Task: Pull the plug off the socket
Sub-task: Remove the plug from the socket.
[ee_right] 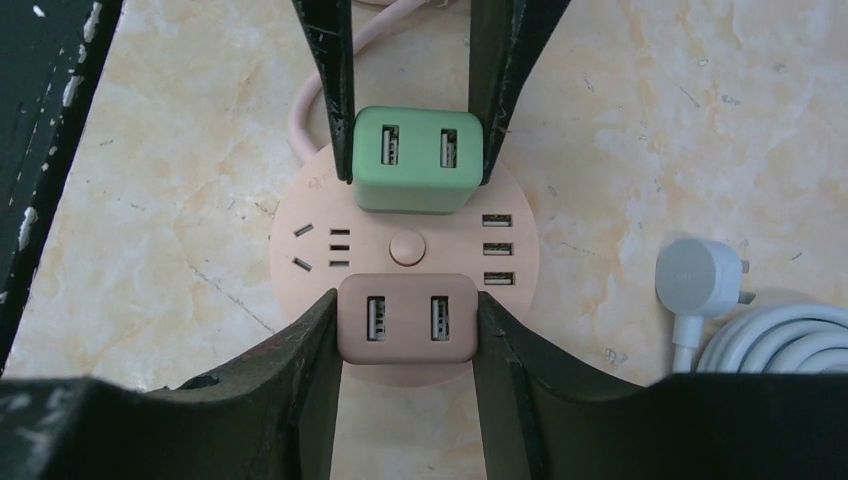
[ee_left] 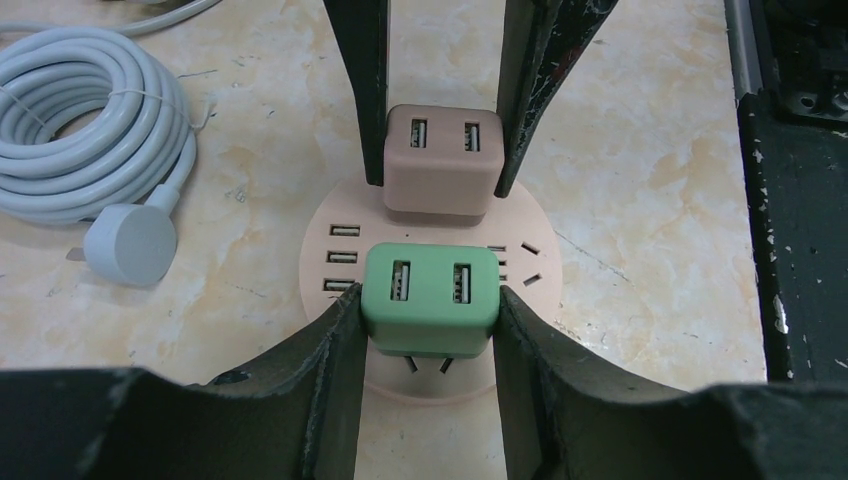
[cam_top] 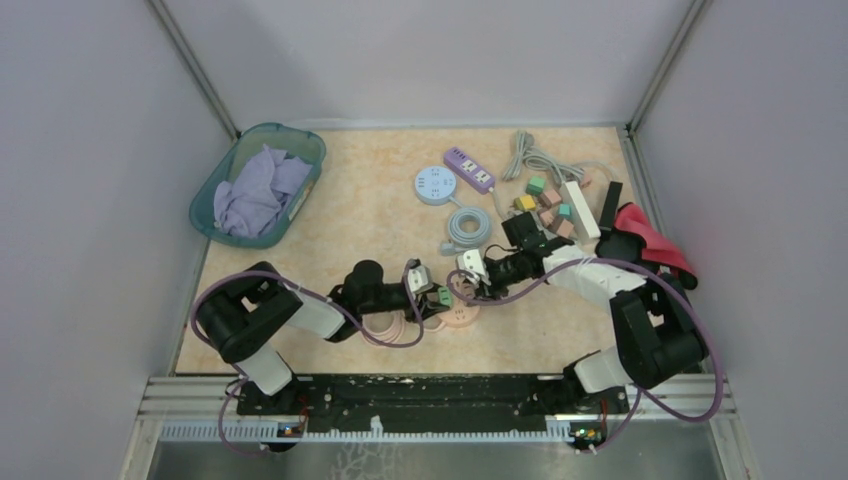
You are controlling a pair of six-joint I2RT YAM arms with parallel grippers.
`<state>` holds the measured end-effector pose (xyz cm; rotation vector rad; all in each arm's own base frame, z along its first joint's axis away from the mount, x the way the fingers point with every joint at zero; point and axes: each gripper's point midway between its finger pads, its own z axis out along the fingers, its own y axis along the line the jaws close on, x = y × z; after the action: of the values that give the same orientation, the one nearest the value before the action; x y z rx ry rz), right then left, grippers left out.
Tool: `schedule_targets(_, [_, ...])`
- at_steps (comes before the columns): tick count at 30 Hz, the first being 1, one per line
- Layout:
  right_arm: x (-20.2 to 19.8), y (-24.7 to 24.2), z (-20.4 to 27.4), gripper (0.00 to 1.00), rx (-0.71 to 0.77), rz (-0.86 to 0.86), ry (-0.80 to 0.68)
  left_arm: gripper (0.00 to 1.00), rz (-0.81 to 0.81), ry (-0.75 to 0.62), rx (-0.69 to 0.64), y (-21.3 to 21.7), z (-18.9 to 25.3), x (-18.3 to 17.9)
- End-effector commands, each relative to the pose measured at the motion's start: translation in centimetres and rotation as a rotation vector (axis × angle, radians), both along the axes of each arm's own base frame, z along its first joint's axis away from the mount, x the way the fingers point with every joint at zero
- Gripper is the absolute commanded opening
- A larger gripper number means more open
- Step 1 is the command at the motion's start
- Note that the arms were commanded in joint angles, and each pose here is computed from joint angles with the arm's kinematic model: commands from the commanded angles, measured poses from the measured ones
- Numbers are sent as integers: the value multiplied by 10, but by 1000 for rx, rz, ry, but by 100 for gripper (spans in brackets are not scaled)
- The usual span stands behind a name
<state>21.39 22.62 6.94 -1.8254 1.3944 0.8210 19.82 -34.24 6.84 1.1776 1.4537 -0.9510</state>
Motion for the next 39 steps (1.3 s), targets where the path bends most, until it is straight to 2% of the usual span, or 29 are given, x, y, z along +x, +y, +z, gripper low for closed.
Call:
schedule_targets(1, [-8, 13, 27, 0, 136, 159, -142, 8, -20, 48, 9, -1, -7, -8])
schedule_targets(7, [-12, 27, 27, 0, 122, 150, -113, 8, -19, 49, 14, -3, -6, -6])
schedule_targets(15, [6, 46, 43, 0, 154, -1, 5, 8, -22, 63, 25, -4, -10, -6])
schedule_targets(25, [34, 22, 46, 0, 150, -101, 1, 7, 9, 52, 39, 2, -12, -4])
schedule_targets(29, [32, 12, 48, 0, 169, -75, -50, 7, 12, 50, 41, 3, -13, -4])
schedule_targets(36, [6, 7, 38, 0, 178, 83, -113, 7, 15, 47, 37, 3, -11, -3])
schedule_targets(39, [0, 11, 40, 0, 196, 100, -104, 7, 9, 51, 35, 1, -11, -3])
